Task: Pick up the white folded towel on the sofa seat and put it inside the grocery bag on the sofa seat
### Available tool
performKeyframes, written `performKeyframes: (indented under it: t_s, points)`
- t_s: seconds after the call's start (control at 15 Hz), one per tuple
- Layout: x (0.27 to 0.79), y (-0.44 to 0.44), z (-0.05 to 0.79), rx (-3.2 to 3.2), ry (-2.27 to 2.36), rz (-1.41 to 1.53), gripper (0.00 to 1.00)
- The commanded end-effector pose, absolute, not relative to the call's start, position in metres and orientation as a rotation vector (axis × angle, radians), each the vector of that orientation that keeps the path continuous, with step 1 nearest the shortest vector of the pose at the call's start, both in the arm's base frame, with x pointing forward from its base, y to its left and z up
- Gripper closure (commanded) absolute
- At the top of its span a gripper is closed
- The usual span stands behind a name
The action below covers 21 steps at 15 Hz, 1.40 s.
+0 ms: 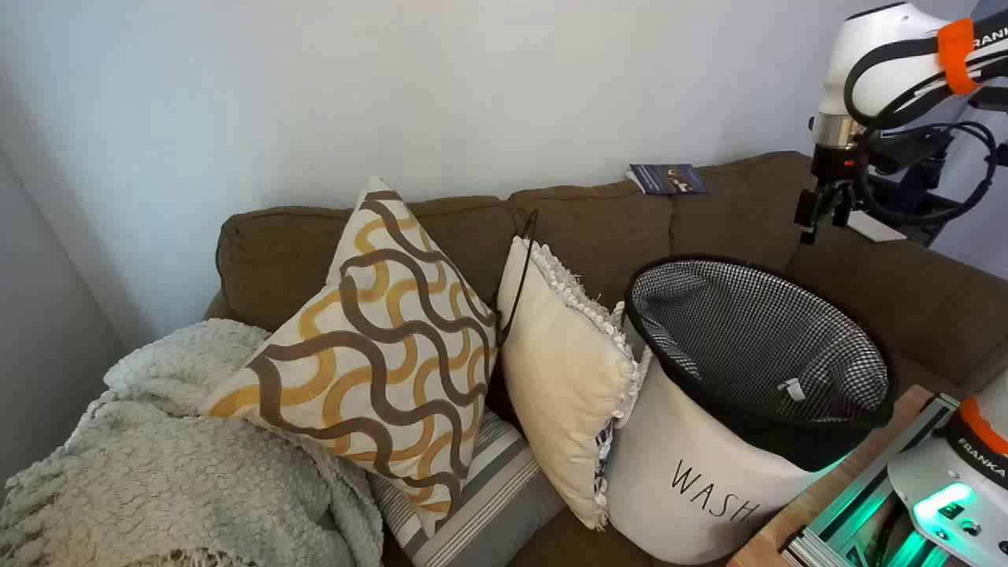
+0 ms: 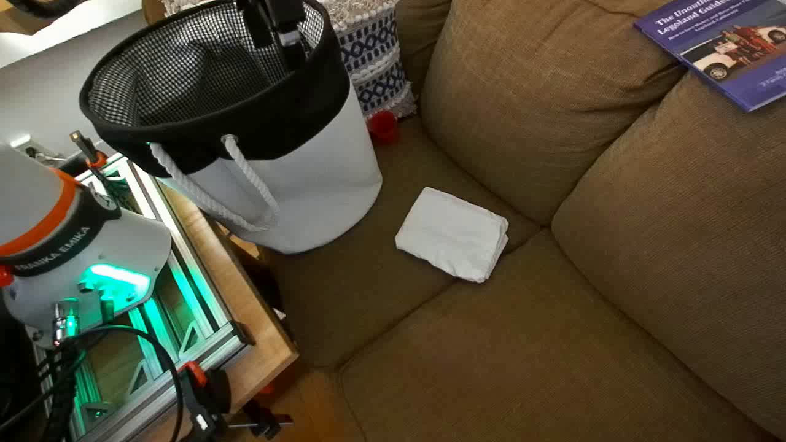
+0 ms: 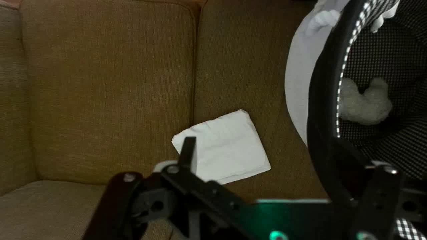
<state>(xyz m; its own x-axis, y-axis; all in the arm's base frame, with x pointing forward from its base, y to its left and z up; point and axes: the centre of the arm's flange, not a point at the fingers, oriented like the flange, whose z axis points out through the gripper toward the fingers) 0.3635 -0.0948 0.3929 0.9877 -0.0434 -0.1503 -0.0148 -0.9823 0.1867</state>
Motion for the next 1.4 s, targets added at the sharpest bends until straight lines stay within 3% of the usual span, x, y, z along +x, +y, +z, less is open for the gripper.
performKeyframes:
  t_s: [0.0, 0.8, 0.87, 1.33]
  points:
    - [0.364, -0.095, 0.393, 2.946, -0.044, -0.229, 0.00]
    - [0.383, -0.209, 0.295, 3.129, -0.484, -0.439, 0.00]
    - [0.365, -0.190, 0.315, 3.116, -0.364, -0.375, 0.00]
    - [0.367, -0.183, 0.316, 3.080, -0.363, -0.378, 0.00]
